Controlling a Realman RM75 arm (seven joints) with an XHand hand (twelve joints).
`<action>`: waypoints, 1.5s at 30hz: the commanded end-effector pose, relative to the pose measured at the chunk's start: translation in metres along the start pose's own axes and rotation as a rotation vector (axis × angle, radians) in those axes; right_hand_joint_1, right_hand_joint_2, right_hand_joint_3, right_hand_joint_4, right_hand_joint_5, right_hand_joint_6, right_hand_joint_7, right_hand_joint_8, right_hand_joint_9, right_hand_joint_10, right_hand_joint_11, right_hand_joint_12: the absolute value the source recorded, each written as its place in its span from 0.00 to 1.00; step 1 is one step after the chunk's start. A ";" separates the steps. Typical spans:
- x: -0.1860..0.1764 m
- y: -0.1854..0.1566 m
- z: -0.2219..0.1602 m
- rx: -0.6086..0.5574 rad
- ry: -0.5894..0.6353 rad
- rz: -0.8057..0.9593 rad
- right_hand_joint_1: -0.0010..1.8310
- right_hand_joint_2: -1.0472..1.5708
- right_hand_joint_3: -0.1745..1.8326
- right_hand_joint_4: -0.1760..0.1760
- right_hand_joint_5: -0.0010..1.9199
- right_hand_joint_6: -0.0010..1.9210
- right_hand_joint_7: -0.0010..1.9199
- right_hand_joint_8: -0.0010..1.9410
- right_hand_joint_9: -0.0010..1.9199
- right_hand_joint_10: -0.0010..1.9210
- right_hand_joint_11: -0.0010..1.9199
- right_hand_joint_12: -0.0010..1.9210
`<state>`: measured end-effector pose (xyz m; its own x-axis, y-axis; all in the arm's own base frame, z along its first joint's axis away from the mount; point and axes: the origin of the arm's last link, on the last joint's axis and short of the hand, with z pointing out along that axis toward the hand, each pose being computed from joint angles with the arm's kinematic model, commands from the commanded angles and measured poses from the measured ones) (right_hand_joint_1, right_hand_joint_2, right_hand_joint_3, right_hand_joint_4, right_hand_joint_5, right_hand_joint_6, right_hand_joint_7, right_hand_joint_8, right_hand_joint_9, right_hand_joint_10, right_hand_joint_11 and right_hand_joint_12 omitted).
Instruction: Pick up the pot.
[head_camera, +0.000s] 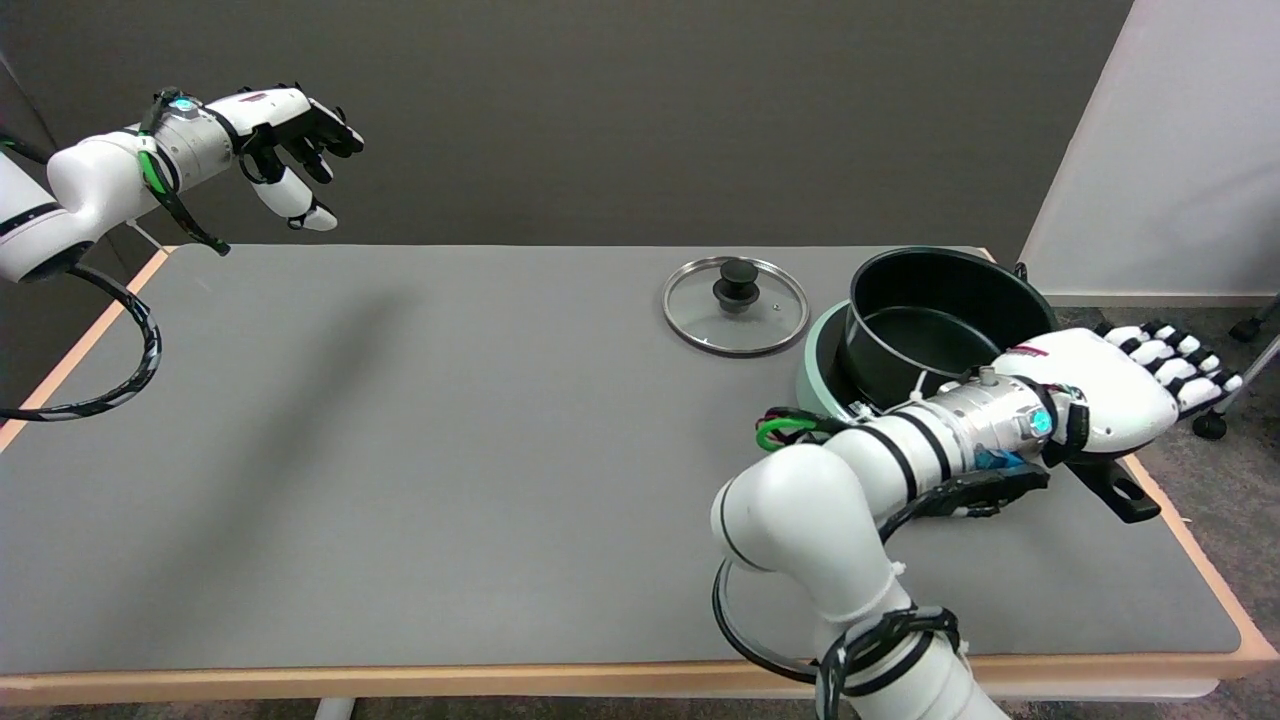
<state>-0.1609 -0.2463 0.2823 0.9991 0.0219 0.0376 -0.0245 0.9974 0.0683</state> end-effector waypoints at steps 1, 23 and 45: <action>-0.010 -0.005 0.022 -0.039 -0.110 -0.005 0.73 0.17 0.51 0.00 0.02 0.02 0.02 0.02 0.02 0.02 0.02 0.02; -0.012 -0.002 0.037 -0.035 -0.145 0.004 0.74 0.18 0.52 0.01 0.01 0.01 0.01 0.01 0.01 0.01 0.01 0.01; -0.012 -0.002 0.037 -0.014 -0.159 -0.005 0.67 0.19 0.52 0.43 0.01 0.01 0.01 0.01 0.01 0.01 0.01 0.01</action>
<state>-0.1724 -0.2499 0.3171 0.9837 0.0251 0.1782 -0.0322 0.9988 0.0368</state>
